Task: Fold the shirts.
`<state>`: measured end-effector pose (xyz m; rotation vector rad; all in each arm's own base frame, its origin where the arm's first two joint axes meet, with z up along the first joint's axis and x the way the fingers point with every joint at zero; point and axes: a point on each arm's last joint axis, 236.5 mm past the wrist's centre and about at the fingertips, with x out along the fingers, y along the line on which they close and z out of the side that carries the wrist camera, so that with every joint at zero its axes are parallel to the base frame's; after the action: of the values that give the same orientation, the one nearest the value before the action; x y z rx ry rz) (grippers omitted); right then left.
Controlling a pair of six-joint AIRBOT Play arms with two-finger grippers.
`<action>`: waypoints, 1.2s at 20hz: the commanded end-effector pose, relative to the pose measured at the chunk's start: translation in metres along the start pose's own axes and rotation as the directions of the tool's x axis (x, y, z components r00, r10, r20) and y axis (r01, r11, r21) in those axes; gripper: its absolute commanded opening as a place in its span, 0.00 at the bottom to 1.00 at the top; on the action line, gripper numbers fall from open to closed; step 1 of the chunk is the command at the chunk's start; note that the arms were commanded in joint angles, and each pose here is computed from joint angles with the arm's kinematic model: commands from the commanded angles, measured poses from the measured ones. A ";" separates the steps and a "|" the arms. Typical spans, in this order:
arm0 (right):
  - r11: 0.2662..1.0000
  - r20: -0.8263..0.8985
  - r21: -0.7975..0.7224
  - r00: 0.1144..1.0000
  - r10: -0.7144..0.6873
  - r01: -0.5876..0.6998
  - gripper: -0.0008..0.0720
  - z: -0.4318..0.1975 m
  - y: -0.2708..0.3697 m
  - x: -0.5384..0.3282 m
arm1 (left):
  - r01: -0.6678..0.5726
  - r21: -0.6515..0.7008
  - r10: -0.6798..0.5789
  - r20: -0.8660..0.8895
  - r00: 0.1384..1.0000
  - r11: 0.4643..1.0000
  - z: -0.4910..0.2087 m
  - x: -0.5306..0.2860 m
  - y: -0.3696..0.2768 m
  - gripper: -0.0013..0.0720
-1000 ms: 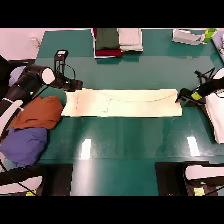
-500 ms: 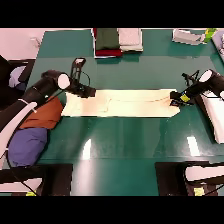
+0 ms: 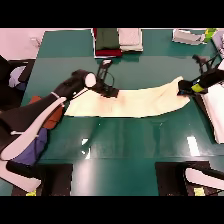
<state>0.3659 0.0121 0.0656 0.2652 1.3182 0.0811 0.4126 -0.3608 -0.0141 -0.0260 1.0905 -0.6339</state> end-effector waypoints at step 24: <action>0.820 0.041 -0.416 0.892 0.449 -0.394 0.04 0.001 0.359 -0.025 | -0.395 -0.011 0.386 0.242 0.890 0.919 0.085 -0.230 0.152 0.05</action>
<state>0.3980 0.2879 0.1834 0.1806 1.0844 0.5802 0.4791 -0.2367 0.1021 0.0923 0.9197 -0.4579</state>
